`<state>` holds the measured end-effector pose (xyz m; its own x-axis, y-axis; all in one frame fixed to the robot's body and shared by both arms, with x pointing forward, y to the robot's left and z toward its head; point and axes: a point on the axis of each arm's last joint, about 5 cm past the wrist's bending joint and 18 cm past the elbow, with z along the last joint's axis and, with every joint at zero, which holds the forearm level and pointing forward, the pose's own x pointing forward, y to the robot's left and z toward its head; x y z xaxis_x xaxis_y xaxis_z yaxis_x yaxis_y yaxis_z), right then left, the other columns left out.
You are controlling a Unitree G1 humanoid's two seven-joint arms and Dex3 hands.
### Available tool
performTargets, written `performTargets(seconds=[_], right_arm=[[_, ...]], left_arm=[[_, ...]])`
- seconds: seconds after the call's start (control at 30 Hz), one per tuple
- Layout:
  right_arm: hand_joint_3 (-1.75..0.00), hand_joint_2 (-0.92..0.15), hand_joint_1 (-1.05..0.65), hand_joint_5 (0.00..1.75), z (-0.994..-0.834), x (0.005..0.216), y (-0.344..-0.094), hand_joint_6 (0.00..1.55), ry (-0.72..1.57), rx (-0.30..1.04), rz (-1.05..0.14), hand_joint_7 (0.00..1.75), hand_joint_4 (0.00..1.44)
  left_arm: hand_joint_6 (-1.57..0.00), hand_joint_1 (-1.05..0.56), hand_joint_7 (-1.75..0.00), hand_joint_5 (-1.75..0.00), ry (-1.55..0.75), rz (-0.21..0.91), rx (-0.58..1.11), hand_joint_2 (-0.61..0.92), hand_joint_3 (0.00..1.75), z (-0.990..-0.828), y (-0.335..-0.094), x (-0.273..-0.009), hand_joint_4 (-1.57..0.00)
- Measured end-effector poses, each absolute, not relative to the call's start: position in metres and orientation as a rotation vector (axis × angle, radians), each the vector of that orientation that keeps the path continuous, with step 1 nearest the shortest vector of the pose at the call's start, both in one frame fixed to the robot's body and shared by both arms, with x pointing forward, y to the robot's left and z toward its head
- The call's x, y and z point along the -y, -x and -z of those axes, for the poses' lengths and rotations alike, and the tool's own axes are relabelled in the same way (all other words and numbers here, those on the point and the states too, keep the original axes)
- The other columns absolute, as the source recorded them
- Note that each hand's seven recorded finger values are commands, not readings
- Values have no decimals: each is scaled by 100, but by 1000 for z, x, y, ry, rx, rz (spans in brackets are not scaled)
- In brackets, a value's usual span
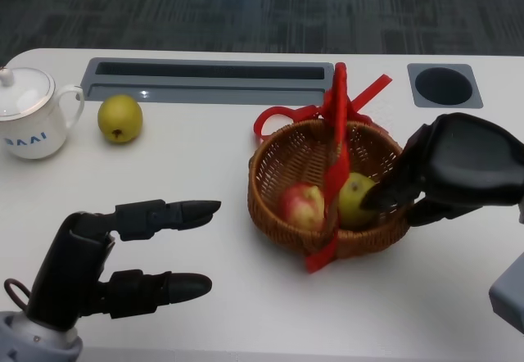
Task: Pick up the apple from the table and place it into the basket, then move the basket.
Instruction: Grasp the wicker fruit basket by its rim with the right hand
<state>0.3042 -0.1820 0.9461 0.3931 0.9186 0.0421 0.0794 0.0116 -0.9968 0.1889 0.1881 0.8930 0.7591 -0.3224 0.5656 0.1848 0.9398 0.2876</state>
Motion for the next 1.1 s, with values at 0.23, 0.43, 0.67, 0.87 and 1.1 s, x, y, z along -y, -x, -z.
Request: performTargets(seconds=[0.23, 0.43, 0.67, 0.87, 1.1], right_arm=[[0, -82, -33, 14, -942, 182, -301, 114, 1378, 964, -850, 4, 135], [0, -84, -33, 66, -938, 181, -301, 115, 1375, 946, -863, 0, 108], [0, -78, -49, 28, -932, 183, -299, 106, 1399, 928, -895, 0, 110], [-1, -74, -69, 2, -918, 173, -296, 87, 1463, 868, -1008, 0, 99], [0, -76, -87, 0, -912, 165, -297, 68, 1526, 690, -1083, 0, 86]], left_arm=[[-96, -37, 0, -1, -219, 276, 661, 71, 0, -893, -189, -187, -107], [-96, -38, 0, 0, -217, 273, 661, 71, 0, -893, -189, -187, -106], [-96, -38, 0, 0, -216, 275, 659, 72, 0, -892, -188, -187, -106], [-96, -38, 0, 0, -214, 274, 659, 71, 0, -892, -188, -186, -107], [-96, -38, 0, -1, -214, 267, 666, 72, 0, -893, -188, -186, -107]])
